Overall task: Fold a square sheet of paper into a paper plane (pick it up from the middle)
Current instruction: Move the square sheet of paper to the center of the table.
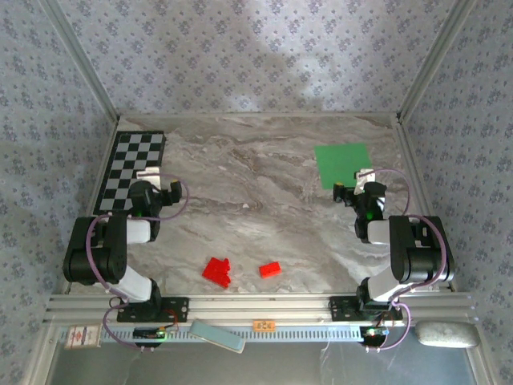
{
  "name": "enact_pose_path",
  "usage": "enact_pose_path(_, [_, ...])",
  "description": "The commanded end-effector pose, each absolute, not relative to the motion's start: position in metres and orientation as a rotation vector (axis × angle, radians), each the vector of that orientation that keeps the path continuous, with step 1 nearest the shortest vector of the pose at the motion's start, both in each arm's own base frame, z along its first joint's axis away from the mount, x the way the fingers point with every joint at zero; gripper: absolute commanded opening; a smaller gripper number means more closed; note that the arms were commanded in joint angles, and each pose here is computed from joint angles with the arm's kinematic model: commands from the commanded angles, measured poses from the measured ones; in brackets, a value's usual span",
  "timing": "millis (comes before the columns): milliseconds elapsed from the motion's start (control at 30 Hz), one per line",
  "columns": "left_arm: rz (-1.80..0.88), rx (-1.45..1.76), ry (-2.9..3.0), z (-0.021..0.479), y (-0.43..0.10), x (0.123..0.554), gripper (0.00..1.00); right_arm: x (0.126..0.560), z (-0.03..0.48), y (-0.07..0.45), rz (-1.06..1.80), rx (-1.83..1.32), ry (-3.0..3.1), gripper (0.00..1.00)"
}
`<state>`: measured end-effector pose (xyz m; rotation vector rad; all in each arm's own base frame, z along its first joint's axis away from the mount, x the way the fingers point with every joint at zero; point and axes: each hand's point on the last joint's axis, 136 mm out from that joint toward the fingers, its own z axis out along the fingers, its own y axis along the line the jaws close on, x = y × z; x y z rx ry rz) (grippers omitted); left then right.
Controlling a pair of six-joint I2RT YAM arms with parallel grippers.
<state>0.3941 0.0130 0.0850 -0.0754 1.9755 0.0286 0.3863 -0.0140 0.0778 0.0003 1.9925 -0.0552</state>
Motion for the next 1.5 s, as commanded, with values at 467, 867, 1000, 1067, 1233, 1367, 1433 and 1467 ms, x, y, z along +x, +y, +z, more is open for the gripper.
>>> enact_pose_path(467, [0.038,-0.071,1.968,0.088,0.014,0.398,1.0,0.392,0.084,-0.015,-0.051,0.008,1.979,1.0])
enact_pose_path(867, [0.045,-0.193,1.974,0.147,0.023,0.39,1.0,0.389,0.158,-0.017,-0.025,0.142,1.958,1.0])
enact_pose_path(1000, [-0.088,-0.294,1.982,0.172,0.014,0.387,1.0,0.395,0.165,-0.01,0.115,0.312,2.073,1.0])
enact_pose_path(1067, [-0.179,-0.356,1.994,0.184,0.008,0.387,1.0,0.4,0.156,-0.002,0.174,0.362,2.147,1.0])
enact_pose_path(1233, [-0.425,-0.544,1.994,0.19,-0.009,0.388,1.0,0.421,0.131,0.011,0.306,0.464,2.349,1.0])
enact_pose_path(1367, [-0.717,-0.538,1.991,0.188,-0.046,0.396,1.0,0.44,0.11,0.017,0.353,0.501,2.46,0.99])
enact_pose_path(1433, [-0.791,-0.52,2.015,0.183,-0.063,0.398,1.0,0.445,0.098,0.017,0.375,0.534,2.49,0.99])
enact_pose_path(1467, [-0.802,-0.505,2.036,0.18,-0.071,0.399,1.0,0.456,0.103,0.018,0.396,0.538,2.473,0.99])
